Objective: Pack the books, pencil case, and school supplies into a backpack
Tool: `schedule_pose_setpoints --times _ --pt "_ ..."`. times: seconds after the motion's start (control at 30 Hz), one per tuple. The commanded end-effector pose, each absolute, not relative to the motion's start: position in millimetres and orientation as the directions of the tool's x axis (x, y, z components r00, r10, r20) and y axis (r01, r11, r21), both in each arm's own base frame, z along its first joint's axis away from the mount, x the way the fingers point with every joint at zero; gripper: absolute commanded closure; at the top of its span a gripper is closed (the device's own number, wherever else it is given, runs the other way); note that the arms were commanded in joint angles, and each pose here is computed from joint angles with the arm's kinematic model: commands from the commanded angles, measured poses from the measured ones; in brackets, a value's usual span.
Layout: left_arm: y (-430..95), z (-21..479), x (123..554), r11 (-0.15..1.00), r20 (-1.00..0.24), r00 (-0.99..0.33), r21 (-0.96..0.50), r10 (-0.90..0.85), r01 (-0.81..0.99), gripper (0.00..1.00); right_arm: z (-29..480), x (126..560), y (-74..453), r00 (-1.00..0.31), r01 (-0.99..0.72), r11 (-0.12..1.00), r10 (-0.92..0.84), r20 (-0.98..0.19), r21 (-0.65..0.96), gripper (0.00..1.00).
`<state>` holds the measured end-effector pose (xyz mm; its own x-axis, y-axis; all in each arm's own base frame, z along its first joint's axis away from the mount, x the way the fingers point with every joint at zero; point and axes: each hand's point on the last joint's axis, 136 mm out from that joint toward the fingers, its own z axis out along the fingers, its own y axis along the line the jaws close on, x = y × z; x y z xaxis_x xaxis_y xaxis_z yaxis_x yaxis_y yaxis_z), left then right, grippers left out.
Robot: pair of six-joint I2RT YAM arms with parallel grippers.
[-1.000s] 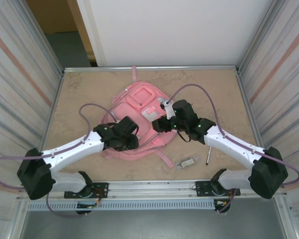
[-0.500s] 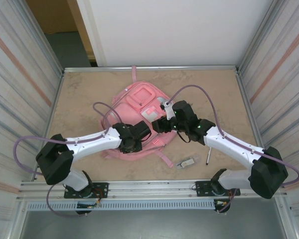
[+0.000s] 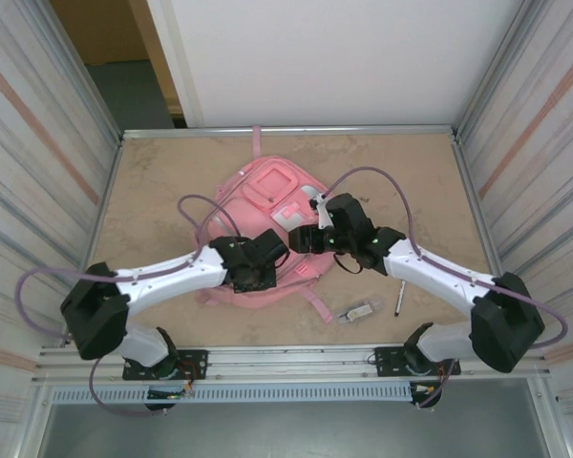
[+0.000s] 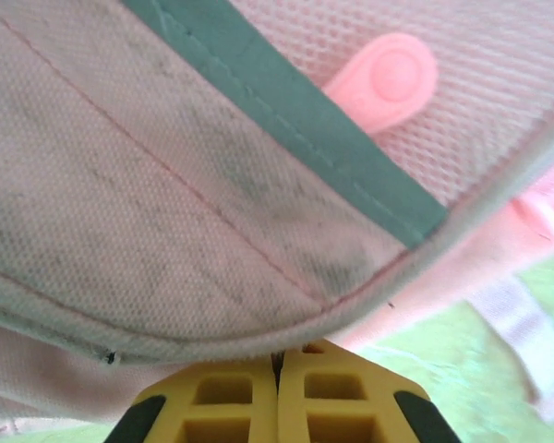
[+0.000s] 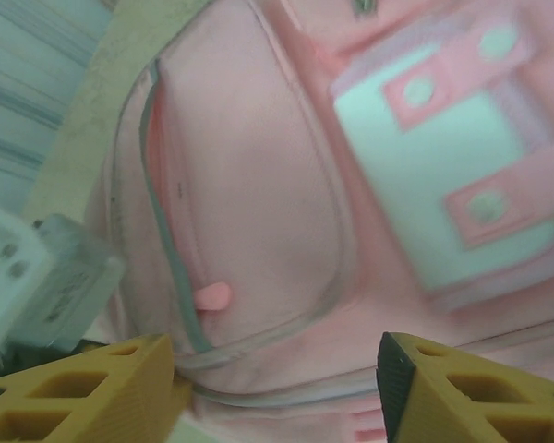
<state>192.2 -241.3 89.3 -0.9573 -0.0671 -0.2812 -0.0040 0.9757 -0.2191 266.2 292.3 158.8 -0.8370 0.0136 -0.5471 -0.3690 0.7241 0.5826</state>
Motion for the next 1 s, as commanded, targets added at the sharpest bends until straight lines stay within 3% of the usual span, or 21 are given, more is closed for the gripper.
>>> schedule_pose_setpoints --times 0.0,0.13,0.37,0.47,0.53,0.6,0.73,0.8,0.97 --pt "-262 116 199 0.921 -0.378 -0.924 -0.379 -0.064 0.091 1.00 139 253 307 -0.957 -0.059 0.644 0.180 -0.226 0.763 0.41" --pt "-260 124 199 0.910 -0.388 -0.917 -0.408 -0.094 0.080 1.00 127 265 302 -0.950 0.060 0.701 0.258 -0.174 0.711 0.38" --pt "-275 122 194 0.877 -0.345 -0.934 -0.473 -0.095 0.085 1.00 112 277 330 -0.948 0.128 0.688 0.297 -0.116 0.715 0.42" --pt "-280 116 192 0.876 -0.324 -0.942 -0.475 -0.085 0.085 1.00 115 276 343 -0.947 0.088 0.698 0.279 -0.157 0.710 0.56" --pt "-278 113 191 0.881 -0.322 -0.943 -0.465 -0.081 0.083 1.00 117 275 345 -0.947 0.067 0.711 0.267 -0.181 0.700 0.78" --pt "-266 112 191 0.901 -0.343 -0.936 -0.426 -0.078 0.080 1.00 116 274 336 -0.943 0.059 0.733 0.264 -0.204 0.677 0.90" --pt "-210 110 198 0.975 -0.435 -0.898 -0.218 -0.059 0.042 1.00 119 274 306 -0.935 0.006 0.790 0.222 -0.277 0.613 0.99" --pt "-175 102 200 0.988 -0.434 -0.897 -0.156 -0.081 -0.014 1.00 125 273 301 -0.947 -0.057 0.768 0.161 -0.278 0.638 1.00" --pt "-151 86 215 0.966 -0.435 -0.891 -0.258 -0.132 -0.017 1.00 142 257 307 -0.964 -0.240 0.662 -0.079 -0.252 0.710 1.00"
